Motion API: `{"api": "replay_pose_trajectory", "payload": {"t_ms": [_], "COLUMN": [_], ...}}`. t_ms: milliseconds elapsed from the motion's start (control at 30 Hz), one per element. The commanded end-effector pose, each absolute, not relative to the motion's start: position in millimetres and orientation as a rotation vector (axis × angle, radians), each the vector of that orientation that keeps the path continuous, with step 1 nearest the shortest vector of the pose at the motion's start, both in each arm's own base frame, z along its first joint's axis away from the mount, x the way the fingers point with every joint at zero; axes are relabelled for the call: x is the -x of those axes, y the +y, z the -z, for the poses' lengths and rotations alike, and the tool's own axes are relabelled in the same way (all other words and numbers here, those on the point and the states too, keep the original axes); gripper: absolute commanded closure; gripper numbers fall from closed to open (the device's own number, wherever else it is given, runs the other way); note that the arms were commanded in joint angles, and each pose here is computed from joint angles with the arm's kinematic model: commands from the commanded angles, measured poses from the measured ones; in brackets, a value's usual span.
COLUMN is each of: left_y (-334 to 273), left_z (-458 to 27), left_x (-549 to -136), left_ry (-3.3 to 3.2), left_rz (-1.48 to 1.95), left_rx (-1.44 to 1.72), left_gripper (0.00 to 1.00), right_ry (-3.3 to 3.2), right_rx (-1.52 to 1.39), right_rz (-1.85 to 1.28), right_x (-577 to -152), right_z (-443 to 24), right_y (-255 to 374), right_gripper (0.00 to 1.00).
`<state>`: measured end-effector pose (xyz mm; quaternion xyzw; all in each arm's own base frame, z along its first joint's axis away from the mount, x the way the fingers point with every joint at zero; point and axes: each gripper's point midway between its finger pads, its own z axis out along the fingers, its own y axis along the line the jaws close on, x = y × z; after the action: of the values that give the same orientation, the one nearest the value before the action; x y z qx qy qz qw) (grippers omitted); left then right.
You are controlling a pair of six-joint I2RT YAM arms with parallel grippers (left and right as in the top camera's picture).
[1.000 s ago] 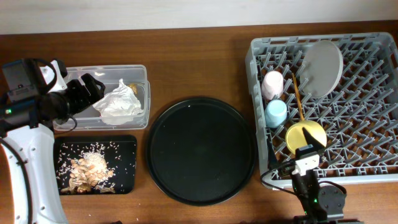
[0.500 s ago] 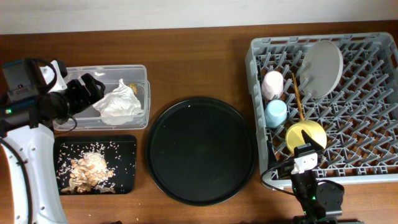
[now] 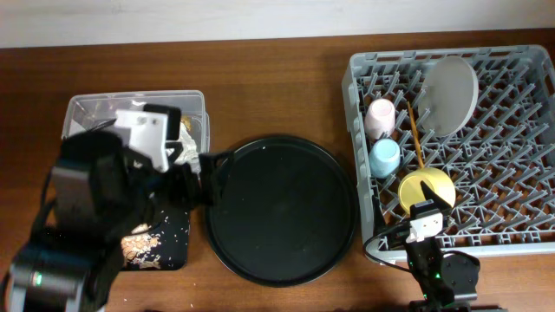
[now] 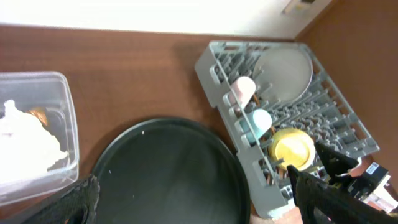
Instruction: Sort waste into correct bins and load items into the dishwasher rack
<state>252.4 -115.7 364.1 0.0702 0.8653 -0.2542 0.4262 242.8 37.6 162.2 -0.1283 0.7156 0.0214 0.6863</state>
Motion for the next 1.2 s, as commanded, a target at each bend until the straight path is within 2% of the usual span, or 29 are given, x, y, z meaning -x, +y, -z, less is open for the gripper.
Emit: {"api": "replay_pose_trajectory", "payload": {"t_ms": [0, 67, 233, 433, 600, 1167], "left_y": [-86, -67, -72, -38, -9, -12], "left_z": [-323, -291, -299, -203, -158, -158], "left_x": [-225, -219, -237, -244, -246, -246], "left_ry": [2.195, 2.159, 1.583, 1.555, 1.641, 1.644], "left_rz": [0.477, 0.376, 0.450, 0.337, 0.220, 0.167], "left_rx": [-0.094, -0.039, -0.071, 0.041, 0.143, 0.061], "left_gripper": [0.01, 0.01, 0.01, 0.01, 0.01, 0.01], "right_ry": [1.609, 1.609, 1.609, 1.609, 1.609, 1.609], "right_rx": [0.275, 0.275, 0.275, 0.275, 0.275, 0.275], "right_rz": [-0.049, -0.049, -0.049, -0.049, -0.049, -0.049], "right_x": [-243, -243, -243, -243, -243, -243], "right_z": [-160, -160, -160, -160, -160, -160], "right_y": [37, 37, 37, 37, 37, 37], "right_gripper": [0.02, 0.01, 0.01, 0.01, 0.01, 0.01]}}
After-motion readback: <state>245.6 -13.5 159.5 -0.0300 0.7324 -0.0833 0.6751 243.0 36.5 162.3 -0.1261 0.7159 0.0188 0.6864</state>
